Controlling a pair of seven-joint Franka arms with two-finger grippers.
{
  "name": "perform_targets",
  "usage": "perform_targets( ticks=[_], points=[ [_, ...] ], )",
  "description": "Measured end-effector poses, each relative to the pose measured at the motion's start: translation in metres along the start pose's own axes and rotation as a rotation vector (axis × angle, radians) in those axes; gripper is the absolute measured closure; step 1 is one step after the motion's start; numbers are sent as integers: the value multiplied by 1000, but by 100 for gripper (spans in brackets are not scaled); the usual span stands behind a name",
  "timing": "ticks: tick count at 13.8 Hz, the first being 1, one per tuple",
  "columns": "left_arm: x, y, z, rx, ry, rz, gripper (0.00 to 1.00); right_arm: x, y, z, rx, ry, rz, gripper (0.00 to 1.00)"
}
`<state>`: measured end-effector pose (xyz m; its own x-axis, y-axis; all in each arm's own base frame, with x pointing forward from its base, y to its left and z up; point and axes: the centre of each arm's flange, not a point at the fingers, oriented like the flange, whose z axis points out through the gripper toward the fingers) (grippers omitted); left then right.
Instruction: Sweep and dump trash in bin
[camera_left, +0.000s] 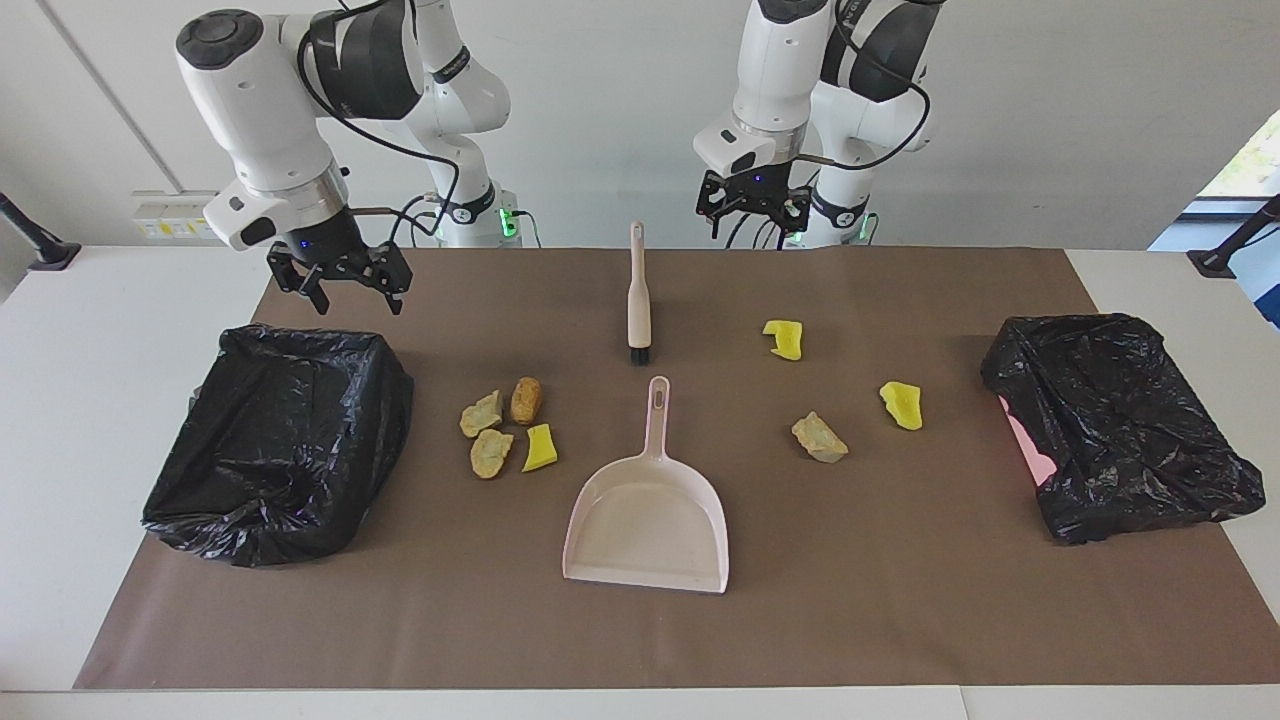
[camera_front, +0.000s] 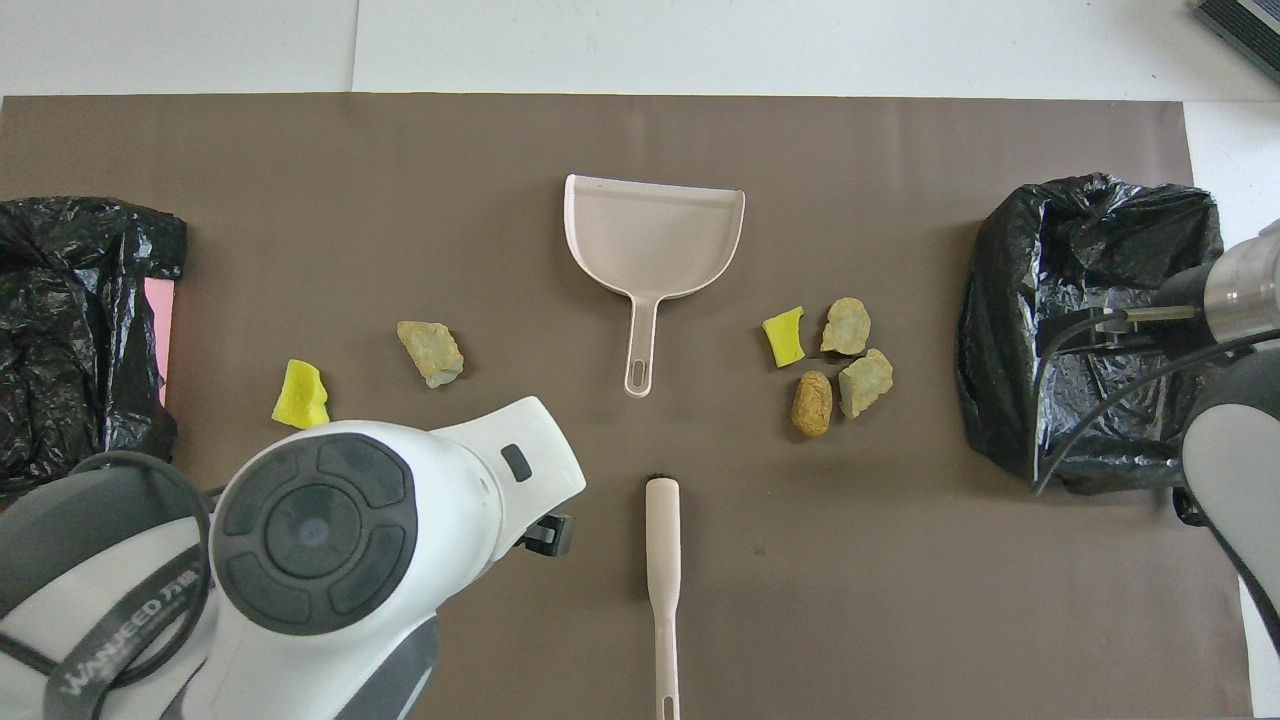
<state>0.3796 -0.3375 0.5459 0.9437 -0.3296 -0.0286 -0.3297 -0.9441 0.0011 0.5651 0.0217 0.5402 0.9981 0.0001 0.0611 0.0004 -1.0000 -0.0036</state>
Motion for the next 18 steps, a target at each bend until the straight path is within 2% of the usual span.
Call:
perform_targets(
  ticks=[3, 5, 9, 14, 18],
  points=[
    [-17, 37, 23, -2, 3, 8, 0, 25, -43, 49, 8, 16, -7, 0],
    [-32, 65, 45, -4, 9, 9, 0, 40, -70, 82, 55, 7, 10, 0],
    [-59, 119, 104, -1, 4, 10, 0, 62, -95, 94, 127, -4, 77, 0],
    [-84, 159, 171, 3, -6, 10, 0, 80, -199, 110, 142, -17, 199, 0],
    [-97, 162, 199, -3, -40, 8, 1, 77, -265, 137, 155, -31, 221, 0]
  ],
)
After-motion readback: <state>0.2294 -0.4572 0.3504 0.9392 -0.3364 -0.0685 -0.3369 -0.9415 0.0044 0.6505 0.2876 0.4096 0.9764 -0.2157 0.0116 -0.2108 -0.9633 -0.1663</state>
